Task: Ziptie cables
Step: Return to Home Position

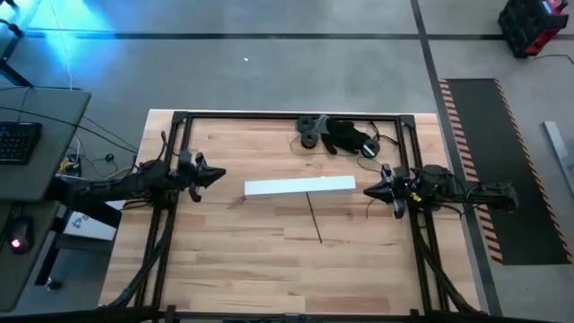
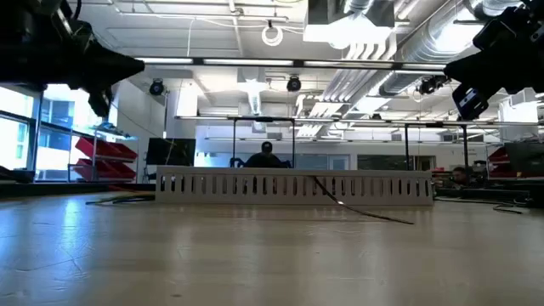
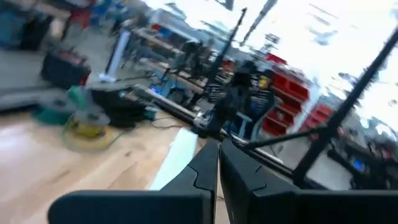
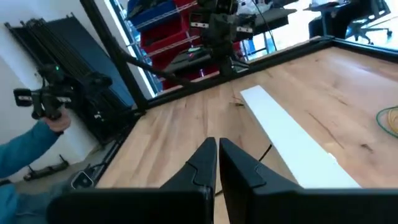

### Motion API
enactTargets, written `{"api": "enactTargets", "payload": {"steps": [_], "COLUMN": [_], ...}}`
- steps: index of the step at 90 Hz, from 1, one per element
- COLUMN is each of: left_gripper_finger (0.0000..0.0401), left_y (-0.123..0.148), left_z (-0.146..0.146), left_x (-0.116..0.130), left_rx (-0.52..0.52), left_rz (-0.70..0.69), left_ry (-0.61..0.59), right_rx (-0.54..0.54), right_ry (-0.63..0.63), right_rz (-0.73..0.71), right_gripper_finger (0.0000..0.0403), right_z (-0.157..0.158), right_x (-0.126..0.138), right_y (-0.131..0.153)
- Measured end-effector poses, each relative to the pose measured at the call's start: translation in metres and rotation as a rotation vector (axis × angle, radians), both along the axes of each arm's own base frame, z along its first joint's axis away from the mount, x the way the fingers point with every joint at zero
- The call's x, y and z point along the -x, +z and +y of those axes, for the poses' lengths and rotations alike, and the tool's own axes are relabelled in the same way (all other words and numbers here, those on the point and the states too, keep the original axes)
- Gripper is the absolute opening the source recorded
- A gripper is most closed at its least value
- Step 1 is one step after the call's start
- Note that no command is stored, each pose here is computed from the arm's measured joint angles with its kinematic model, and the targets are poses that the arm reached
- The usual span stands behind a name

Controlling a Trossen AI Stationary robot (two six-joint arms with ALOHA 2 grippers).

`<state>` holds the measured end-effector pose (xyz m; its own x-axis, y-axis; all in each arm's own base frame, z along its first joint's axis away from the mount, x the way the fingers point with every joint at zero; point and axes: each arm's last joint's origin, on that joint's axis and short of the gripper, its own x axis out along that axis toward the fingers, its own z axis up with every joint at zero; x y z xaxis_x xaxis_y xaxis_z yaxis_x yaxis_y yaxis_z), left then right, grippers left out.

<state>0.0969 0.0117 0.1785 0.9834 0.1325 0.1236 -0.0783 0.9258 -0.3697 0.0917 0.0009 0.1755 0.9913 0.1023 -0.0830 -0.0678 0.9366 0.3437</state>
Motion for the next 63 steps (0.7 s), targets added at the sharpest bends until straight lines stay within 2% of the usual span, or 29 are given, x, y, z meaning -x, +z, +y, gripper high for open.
{"api": "enactTargets", "payload": {"steps": [15,25,38,63], "left_gripper_finger": [0.0,0.0,0.0,0.0], "left_y": [-0.0018,-0.0035,-0.002,-0.0044], "left_z": [-0.001,-0.0023,-0.005,-0.006], "left_x": [-0.0003,-0.0007,-0.0007,-0.0011], "left_rx": [-0.147,-0.212,-0.256,-0.247], "left_rz": [0.04,0.063,0.05,0.074], "left_ry": [-0.005,-0.013,-0.034,-0.043], "right_rx": [0.038,0.091,0.124,0.151], "right_ry": [-0.026,0.019,0.006,-0.051], "right_rz": [-0.013,-0.065,-0.097,-0.102], "right_gripper_finger": [0.0,0.0,0.0,0.0], "right_z": [-0.0009,0.0003,-0.0002,-0.0019], "right_x": [-0.0018,-0.0042,-0.0063,-0.007], "right_y": [-0.0038,-0.0044,-0.0068,-0.0086]}}
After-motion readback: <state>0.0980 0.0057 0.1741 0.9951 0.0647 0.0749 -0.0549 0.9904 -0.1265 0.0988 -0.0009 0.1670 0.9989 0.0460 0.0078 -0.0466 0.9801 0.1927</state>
